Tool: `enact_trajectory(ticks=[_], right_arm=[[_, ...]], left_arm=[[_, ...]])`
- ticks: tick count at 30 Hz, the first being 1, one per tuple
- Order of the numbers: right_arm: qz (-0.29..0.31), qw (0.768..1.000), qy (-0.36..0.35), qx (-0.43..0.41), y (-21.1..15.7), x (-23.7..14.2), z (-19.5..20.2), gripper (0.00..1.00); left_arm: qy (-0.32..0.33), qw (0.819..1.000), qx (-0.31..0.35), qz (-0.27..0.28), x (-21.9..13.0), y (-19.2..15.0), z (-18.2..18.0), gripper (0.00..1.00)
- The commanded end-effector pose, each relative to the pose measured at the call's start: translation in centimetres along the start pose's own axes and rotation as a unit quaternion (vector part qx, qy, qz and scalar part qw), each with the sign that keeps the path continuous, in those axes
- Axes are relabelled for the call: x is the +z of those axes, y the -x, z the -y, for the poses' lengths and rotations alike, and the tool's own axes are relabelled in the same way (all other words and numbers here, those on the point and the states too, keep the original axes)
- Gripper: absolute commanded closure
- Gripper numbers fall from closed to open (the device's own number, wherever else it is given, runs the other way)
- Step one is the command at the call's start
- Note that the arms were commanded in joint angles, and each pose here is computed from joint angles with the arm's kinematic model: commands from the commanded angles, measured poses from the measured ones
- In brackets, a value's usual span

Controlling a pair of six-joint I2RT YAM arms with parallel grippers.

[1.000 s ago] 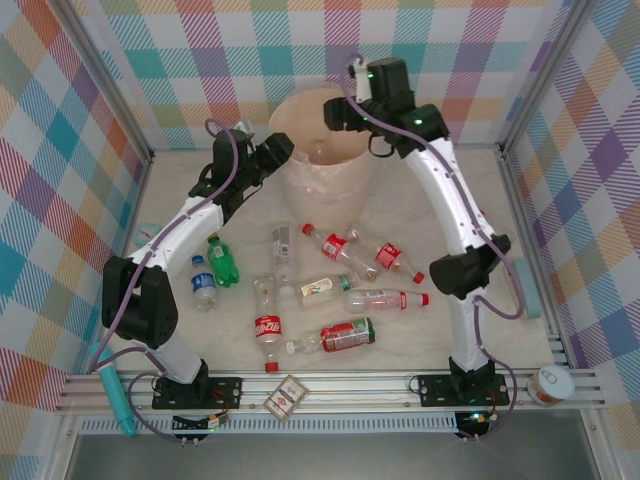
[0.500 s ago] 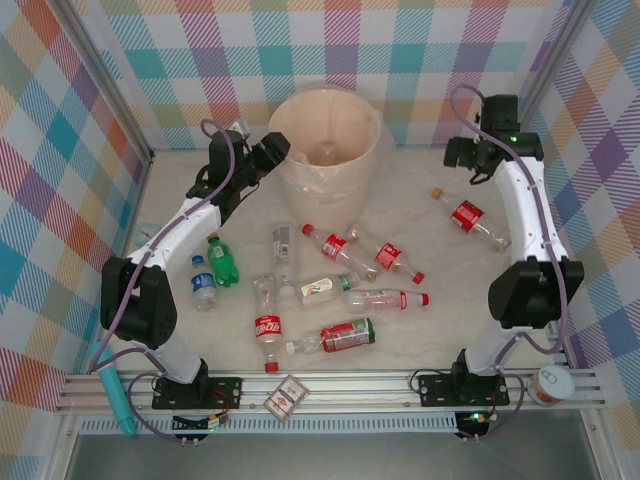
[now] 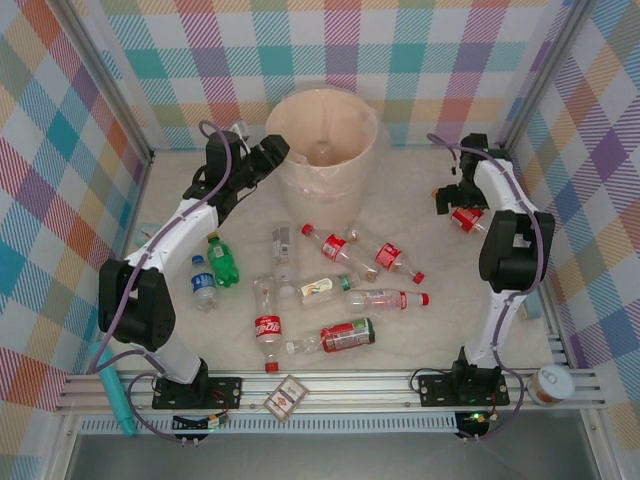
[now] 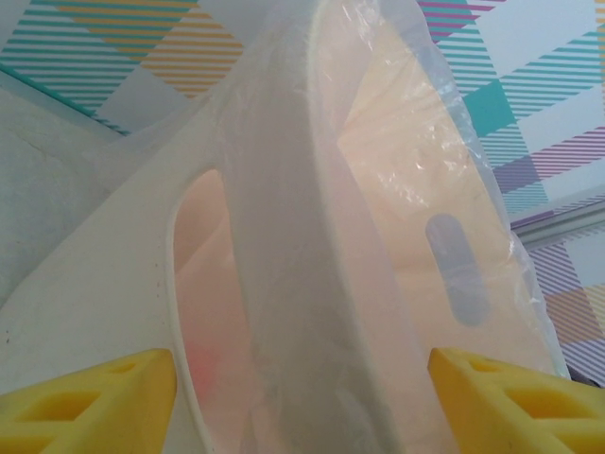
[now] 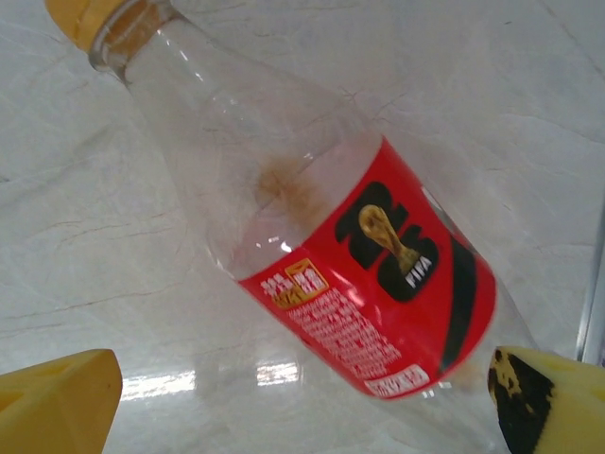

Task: Put the plastic bottles in the bin

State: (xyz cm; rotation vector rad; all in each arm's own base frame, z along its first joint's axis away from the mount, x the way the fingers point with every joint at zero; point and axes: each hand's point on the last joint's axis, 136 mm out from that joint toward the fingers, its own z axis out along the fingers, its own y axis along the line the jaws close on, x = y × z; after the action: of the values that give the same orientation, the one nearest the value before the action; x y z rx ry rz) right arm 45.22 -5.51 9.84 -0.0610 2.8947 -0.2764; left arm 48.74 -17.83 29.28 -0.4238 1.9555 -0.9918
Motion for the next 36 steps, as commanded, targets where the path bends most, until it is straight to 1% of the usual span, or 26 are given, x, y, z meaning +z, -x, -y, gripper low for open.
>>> enact_trajectory(ticks=[1, 4, 7, 8, 11, 15, 17, 21, 25, 28, 30, 33, 36], right_arm=[[-0.011, 1.000, 0.002, -0.026, 0.2, 1.6, -0.2, 0.01], [-0.028, 0.999, 0.002, -0.029, 0.2, 3.4, -0.4, 0.01], [-0.042, 0.999, 0.019, -0.026, 0.0, 4.8, -1.2, 0.00], [-0.043, 0.998, 0.029, -0.024, 0.0, 5.0, -1.5, 0.02], [-0.038, 0.996, 0.075, -0.010, 0.2, 4.7, -3.1, 0.14], [-0.018, 0.994, 0.102, 0.019, 0.8, 3.0, -3.8, 0.26], [-0.007, 0.993, 0.114, 0.042, 1.2, 1.8, -4.0, 0.30], [0.016, 0.986, 0.148, 0.074, 1.5, -0.9, -4.8, 0.36], [0.051, 0.971, 0.210, 0.102, 1.1, -4.3, -6.5, 0.43], [0.073, 0.961, 0.242, 0.116, 0.6, -7.0, -7.1, 0.44], [0.096, 0.950, 0.273, 0.117, 0.6, -9.4, -7.8, 0.44], [0.134, 0.931, 0.317, 0.124, 0.7, -13.2, -8.6, 0.44], [0.197, 0.904, 0.357, 0.129, 0.9, -18.8, -8.8, 0.44]], left_arm=[[0.020, 1.000, 0.003, -0.023, -0.7, -0.7, -1.0, 0.30], [0.022, 0.999, 0.003, -0.025, -0.6, -0.8, -1.3, 0.30], [0.020, 0.999, 0.003, -0.030, -0.3, -0.9, -1.3, 0.30], [0.021, 0.999, 0.003, -0.030, -0.3, -0.9, -1.4, 0.30], [0.023, 0.999, 0.004, -0.034, -0.2, -1.1, -1.5, 0.30], [0.030, 0.999, 0.004, -0.030, -0.6, -1.4, -2.1, 0.30], [0.032, 0.999, 0.004, -0.029, -0.7, -1.5, -2.3, 0.30], [0.030, 0.999, 0.005, -0.035, -0.6, -1.6, -2.1, 0.30], [0.028, 0.999, 0.003, -0.045, -0.6, -2.0, -2.2, 0.30], [0.035, 0.998, 0.010, -0.045, -0.9, -2.2, -2.5, 0.29], [0.034, 0.998, 0.015, -0.043, -1.0, -2.2, -2.6, 0.29], [0.036, 0.998, 0.023, -0.055, -0.9, -2.4, -2.5, 0.29], [0.042, 0.997, 0.028, -0.062, -1.1, -2.8, -2.9, 0.29]])
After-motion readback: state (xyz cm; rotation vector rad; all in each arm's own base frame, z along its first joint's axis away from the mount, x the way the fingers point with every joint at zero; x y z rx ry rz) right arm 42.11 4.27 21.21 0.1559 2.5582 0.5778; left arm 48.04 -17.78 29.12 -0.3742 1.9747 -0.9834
